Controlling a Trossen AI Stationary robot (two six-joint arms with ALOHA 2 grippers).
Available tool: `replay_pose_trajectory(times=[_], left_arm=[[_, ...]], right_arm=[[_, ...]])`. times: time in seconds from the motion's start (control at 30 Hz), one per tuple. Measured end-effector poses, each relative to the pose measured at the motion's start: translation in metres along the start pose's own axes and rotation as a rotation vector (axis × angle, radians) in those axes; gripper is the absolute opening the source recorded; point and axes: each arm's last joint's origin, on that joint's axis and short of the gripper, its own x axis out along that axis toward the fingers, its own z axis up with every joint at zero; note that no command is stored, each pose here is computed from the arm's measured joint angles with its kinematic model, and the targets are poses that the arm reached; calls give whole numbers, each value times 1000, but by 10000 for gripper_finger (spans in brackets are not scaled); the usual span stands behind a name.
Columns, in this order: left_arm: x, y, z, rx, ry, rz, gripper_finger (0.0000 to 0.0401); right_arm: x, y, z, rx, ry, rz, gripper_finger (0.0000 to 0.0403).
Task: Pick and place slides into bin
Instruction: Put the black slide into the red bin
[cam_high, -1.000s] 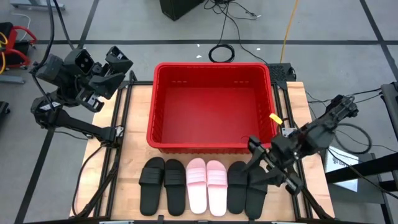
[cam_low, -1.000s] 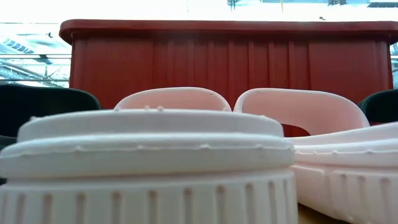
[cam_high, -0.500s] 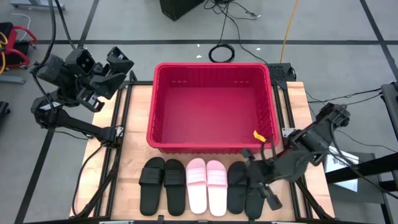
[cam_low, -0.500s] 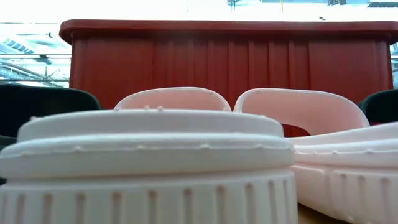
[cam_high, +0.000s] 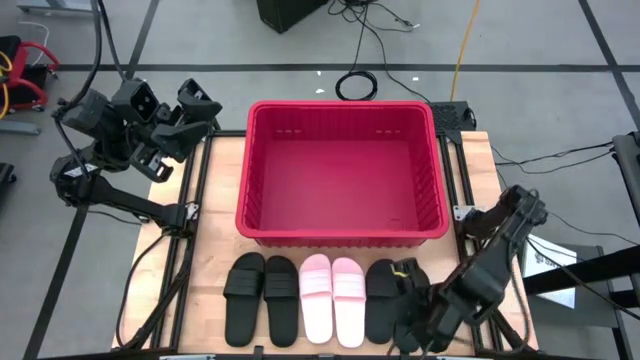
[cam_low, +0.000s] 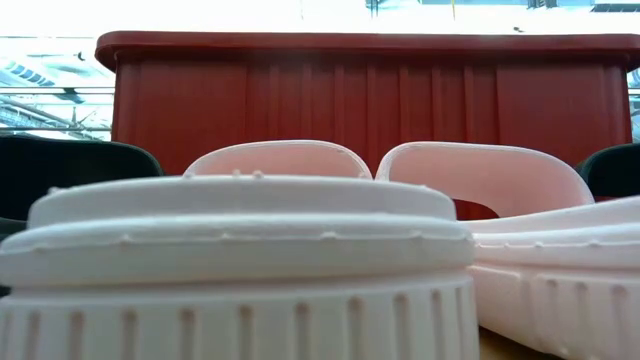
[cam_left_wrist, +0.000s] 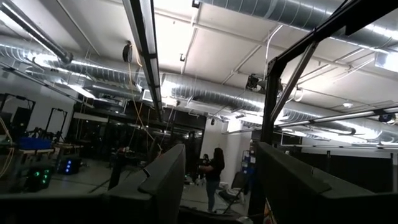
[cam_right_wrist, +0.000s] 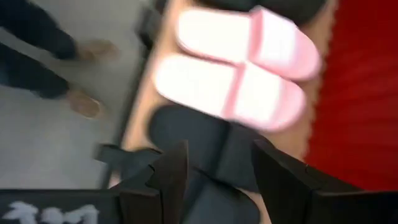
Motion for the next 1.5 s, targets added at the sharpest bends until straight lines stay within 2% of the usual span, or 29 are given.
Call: replay_pose_trajectory(times=[0.13, 0.47, 0.57, 0.67, 0.93, 1.3, 1.5], left_arm=[[0, 0, 0, 1, 0, 0, 202], [0, 0, -1, 0, 13, 2, 202], [0, 1, -3, 5, 29, 6, 202], [0, 1, -4, 6, 46, 10, 202], [0, 1, -5, 25, 49, 9, 202], [-15, -4, 10, 32, 6, -1, 202], [-27, -8, 21, 36, -29, -8, 202]], right_arm=[[22, 10, -10, 3, 126, -146, 166], [76, 49, -36, 81, 274, -280, 166], [85, 60, -40, 122, 255, -284, 166], [91, 67, -39, 184, 177, -290, 166], [96, 69, -36, 379, 47, -321, 166], [120, 62, -61, 547, 146, -402, 166], [126, 61, -68, 562, 176, -422, 166]])
